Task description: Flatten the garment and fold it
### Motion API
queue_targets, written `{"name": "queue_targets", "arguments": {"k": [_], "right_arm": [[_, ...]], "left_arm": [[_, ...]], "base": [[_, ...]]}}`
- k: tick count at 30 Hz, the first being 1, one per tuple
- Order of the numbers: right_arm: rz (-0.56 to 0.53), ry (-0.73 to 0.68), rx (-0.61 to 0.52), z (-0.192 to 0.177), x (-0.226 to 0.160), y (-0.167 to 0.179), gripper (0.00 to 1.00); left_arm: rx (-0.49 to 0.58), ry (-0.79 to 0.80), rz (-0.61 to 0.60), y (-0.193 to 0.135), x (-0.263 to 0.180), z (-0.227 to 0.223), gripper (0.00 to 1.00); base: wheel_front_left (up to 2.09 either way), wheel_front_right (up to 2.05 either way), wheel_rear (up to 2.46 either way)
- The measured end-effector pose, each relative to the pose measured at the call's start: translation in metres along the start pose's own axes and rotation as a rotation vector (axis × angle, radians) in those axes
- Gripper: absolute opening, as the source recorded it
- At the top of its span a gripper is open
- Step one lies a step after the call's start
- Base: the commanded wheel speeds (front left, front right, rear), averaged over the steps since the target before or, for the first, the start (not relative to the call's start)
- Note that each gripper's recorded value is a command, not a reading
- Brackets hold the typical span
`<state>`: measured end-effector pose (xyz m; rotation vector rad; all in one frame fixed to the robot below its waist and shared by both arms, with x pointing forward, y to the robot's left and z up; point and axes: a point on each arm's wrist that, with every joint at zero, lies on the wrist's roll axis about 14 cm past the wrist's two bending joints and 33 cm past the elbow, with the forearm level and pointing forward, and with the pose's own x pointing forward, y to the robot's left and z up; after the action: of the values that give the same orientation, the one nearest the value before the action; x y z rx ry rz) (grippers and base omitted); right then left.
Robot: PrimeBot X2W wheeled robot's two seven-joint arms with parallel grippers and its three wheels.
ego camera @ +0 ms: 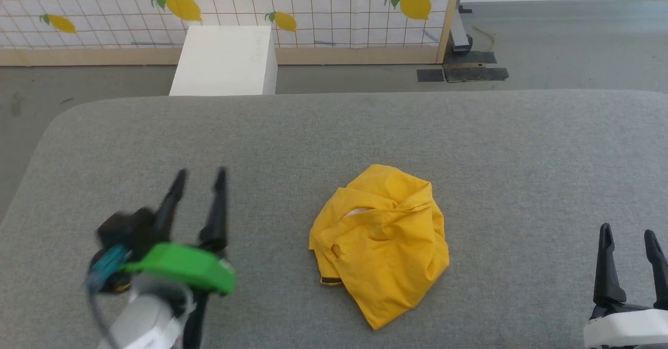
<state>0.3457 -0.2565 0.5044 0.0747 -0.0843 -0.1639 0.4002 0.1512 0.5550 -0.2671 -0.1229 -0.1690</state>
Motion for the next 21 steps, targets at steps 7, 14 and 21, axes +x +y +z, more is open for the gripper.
{"name": "queue_targets", "arguments": {"k": [7, 14, 21], "right_arm": [[0.016, 0.000, -0.003, 0.000, 0.002, 0.005, 1.00], [0.058, 0.017, -0.004, -0.005, -0.003, 0.017, 1.00], [0.274, 0.059, 0.015, -0.007, 0.008, 0.094, 1.00]], "left_arm": [[0.146, -0.064, 0.176, 0.042, -0.058, 0.012, 1.00], [0.138, -0.036, 0.245, 0.049, -0.092, -0.002, 1.00], [0.139, -0.080, 0.252, 0.051, -0.097, 0.009, 1.00]], "base": [[0.00, 0.00, 0.00], [0.00, 0.00, 0.00], [0.00, 0.00, 0.00]]}}
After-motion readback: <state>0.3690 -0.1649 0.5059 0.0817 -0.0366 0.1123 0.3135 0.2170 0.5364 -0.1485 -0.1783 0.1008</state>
